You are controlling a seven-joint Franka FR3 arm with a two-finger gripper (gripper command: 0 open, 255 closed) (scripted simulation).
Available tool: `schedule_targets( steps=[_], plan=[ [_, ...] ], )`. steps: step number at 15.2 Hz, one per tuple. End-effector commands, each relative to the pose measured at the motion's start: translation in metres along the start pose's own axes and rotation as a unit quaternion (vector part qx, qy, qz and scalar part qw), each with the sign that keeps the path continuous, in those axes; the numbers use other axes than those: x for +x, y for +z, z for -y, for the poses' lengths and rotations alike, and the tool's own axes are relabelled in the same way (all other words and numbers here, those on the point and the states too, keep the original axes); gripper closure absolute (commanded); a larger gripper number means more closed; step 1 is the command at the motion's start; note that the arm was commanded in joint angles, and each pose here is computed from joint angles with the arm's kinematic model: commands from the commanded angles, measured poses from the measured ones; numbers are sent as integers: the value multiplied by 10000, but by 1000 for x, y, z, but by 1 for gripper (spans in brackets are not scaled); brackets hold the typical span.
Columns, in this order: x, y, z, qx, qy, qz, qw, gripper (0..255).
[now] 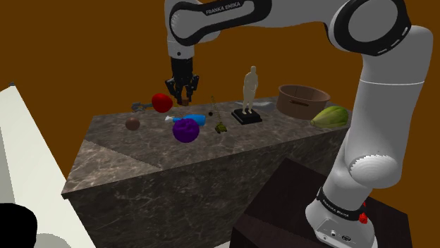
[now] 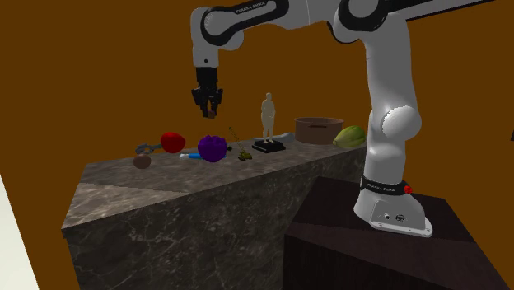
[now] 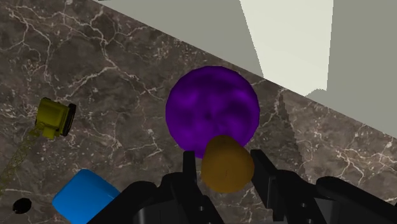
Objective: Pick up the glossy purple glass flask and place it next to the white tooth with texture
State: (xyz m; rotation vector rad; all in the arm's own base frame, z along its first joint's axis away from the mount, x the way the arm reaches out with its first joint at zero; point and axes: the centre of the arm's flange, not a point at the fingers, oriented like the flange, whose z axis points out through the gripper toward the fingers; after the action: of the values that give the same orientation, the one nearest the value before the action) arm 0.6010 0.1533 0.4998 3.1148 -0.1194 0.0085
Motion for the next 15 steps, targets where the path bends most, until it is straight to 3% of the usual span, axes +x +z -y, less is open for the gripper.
schedule_targets(
  steps=[1,15],
  plan=[
    [0,-12,0,1,-1,-2,10000,255],
    [0,-86,-1,1,-1,-2,10000,255]
  ],
)
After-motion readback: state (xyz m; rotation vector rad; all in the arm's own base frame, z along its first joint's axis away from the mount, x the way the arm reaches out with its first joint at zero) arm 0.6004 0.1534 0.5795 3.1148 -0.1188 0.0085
